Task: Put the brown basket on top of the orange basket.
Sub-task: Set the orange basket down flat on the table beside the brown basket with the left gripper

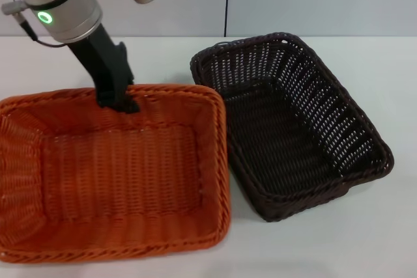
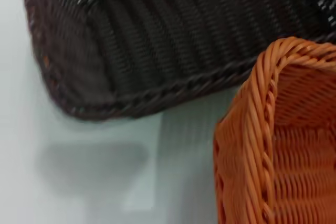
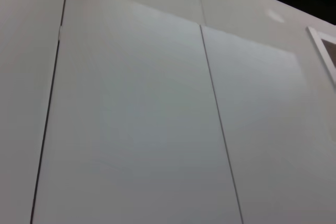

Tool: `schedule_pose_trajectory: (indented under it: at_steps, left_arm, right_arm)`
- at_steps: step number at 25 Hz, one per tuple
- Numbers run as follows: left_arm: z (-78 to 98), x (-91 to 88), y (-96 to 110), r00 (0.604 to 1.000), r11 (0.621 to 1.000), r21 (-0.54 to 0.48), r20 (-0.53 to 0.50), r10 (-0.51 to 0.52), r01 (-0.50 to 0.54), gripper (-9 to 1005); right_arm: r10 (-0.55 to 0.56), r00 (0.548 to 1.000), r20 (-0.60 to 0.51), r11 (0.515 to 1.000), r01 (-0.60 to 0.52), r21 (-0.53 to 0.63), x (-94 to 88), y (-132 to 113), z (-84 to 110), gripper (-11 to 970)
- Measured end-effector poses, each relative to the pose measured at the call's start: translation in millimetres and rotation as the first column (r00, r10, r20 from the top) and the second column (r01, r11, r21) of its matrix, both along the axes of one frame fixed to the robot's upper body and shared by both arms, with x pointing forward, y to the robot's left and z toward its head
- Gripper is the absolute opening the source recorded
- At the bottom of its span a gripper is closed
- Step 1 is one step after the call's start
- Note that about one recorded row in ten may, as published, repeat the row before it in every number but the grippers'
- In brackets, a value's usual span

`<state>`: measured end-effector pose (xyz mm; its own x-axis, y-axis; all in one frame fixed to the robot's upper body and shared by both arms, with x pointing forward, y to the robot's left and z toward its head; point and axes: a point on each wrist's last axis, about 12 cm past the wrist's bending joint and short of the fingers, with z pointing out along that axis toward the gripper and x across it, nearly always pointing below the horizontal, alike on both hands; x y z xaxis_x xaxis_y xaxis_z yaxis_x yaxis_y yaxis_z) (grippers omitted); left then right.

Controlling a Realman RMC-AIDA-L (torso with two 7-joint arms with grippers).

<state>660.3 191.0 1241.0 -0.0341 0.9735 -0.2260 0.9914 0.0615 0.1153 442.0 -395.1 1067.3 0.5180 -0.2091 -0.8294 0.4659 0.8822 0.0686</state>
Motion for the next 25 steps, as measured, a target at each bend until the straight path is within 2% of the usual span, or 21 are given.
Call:
schedule_pose_trajectory:
  at_steps: [3,9,10,11,15,16,17,18,19,25]
  left_arm:
    - [-4.0,2.7,10,0.999,0.999,0.009,0.003,0.032,-0.032,178]
    - [-8.5,4.2,13,0.999,0.999,0.011,-0.001,0.04,-0.04,177]
    - [-21.4,3.5,7,1.0,1.0,0.013,-0.007,0.025,-0.025,176]
    - [-25.2,2.2,5,1.0,1.0,0.009,-0.008,0.016,-0.016,176]
    - [-25.2,2.2,5,1.0,1.0,0.009,-0.008,0.016,-0.016,175]
    - [-32.2,1.5,-1,0.999,1.0,-0.018,0.046,0.009,-0.008,175]
    - [-32.7,1.4,-5,0.994,0.999,-0.045,0.107,0.019,-0.014,174]
    - [-32.7,1.4,-5,0.994,0.999,-0.045,0.107,0.019,-0.014,172]
    - [-30.7,1.3,-11,0.987,0.997,-0.079,0.156,0.036,-0.024,171]
    - [-40.1,0.8,-21,0.988,0.998,-0.051,0.149,0.041,-0.034,202]
  right_arm:
    - [-0.004,1.0,0.001,1.0,0.004,-0.003,-1.9,0,-0.2,643]
    - [0.002,1.0,0.014,1.0,-0.002,-0.015,-3.0,1,1.3,642]
    - [0.003,1.0,0.016,1.0,-0.003,-0.018,-3.4,1,1.5,642]
    - [0.003,1.0,0.016,1.0,-0.003,-0.019,-3.9,2,1.4,642]
    - [0.004,1.0,0.013,1.0,-0.003,-0.025,-6.8,3,0.5,642]
    - [0.003,1.0,0.013,1.0,-0.003,-0.025,-7.3,3,0.3,642]
    - [0.005,1.0,0.015,1.0,-0.004,-0.025,-8.2,3,0.3,642]
    - [0.005,1.0,0.015,1.0,-0.004,-0.025,-8.2,3,0.3,641]
    - [0.006,1.0,0.015,1.0,-0.006,-0.023,-8.8,3,0.1,641]
    - [0.01,1.0,0.024,1.0,-0.01,-0.019,-9.6,4,0.4,641]
